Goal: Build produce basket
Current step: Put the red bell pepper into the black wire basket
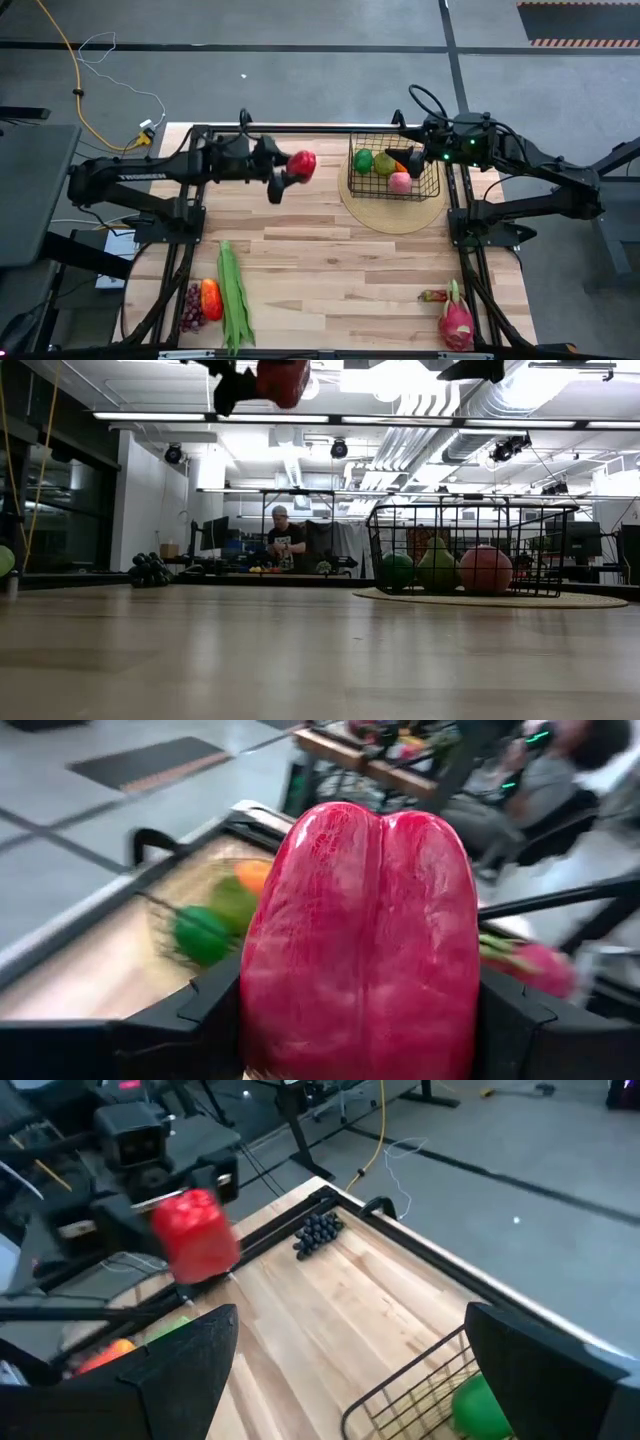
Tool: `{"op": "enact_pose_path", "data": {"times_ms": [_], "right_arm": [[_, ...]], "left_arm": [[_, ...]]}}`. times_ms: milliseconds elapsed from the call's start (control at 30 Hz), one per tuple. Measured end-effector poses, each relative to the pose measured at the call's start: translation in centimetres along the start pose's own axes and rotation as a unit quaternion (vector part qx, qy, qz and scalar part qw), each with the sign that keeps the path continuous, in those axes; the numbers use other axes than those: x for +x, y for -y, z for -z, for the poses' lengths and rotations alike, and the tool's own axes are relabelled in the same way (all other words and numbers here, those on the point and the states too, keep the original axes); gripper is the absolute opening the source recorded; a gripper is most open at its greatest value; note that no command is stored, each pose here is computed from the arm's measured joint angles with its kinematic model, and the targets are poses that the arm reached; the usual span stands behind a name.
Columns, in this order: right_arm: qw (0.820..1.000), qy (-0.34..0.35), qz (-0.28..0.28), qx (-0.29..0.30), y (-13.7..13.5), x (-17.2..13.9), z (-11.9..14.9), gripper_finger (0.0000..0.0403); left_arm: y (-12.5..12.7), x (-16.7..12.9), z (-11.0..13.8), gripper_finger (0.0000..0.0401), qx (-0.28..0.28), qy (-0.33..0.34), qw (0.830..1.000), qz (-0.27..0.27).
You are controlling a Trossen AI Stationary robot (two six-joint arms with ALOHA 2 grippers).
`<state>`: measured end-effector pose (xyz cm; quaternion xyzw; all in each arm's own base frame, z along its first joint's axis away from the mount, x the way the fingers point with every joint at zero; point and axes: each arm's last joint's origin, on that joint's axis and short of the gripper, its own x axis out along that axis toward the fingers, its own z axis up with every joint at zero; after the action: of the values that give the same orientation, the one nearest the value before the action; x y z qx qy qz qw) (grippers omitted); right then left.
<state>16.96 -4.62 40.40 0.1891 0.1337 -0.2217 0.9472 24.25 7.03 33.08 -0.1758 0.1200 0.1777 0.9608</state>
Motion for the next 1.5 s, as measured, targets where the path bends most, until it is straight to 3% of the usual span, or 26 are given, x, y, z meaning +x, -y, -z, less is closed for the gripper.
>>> {"op": "enact_pose_path", "data": {"times_ms": [267, 700, 933, 1100, 1300, 1500], "right_arm": [[1.0, -0.005, 0.008, 0.004, 0.2, 0.6, 0.0, 0.0378], [1.0, -0.004, 0.002, 0.006, 0.0, 1.4, -0.1, 0.0378], [0.999, 0.032, -0.012, 0.042, -0.3, 1.3, -0.8, 0.0378], [0.996, 0.054, -0.01, 0.064, -0.3, 1.3, -1.2, 0.0378], [0.992, 0.037, -0.114, 0.028, -1.5, 3.3, -1.4, 0.0378], [0.98, -0.009, -0.195, -0.044, -3.8, 8.2, 0.1, 0.0378]], "left_arm": [[2.4, -0.3, -0.3, 0.0243, 0.002, 0.042, 0.998, 0.047], [2.7, -2.4, -1.6, 0.0244, 0.023, 0.094, 0.993, 0.065], [2.6, -2.5, -1.6, 0.0244, 0.043, 0.094, 0.993, 0.059], [2.5, -0.9, -0.7, 0.0244, 0.053, 0.06, 0.996, 0.049], [2.4, 0.4, 0.1, 0.025, 0.056, 0.032, 0.996, 0.055], [2.7, 1.6, 0.8, 0.0256, 0.033, -0.004, 0.994, 0.104]]}}
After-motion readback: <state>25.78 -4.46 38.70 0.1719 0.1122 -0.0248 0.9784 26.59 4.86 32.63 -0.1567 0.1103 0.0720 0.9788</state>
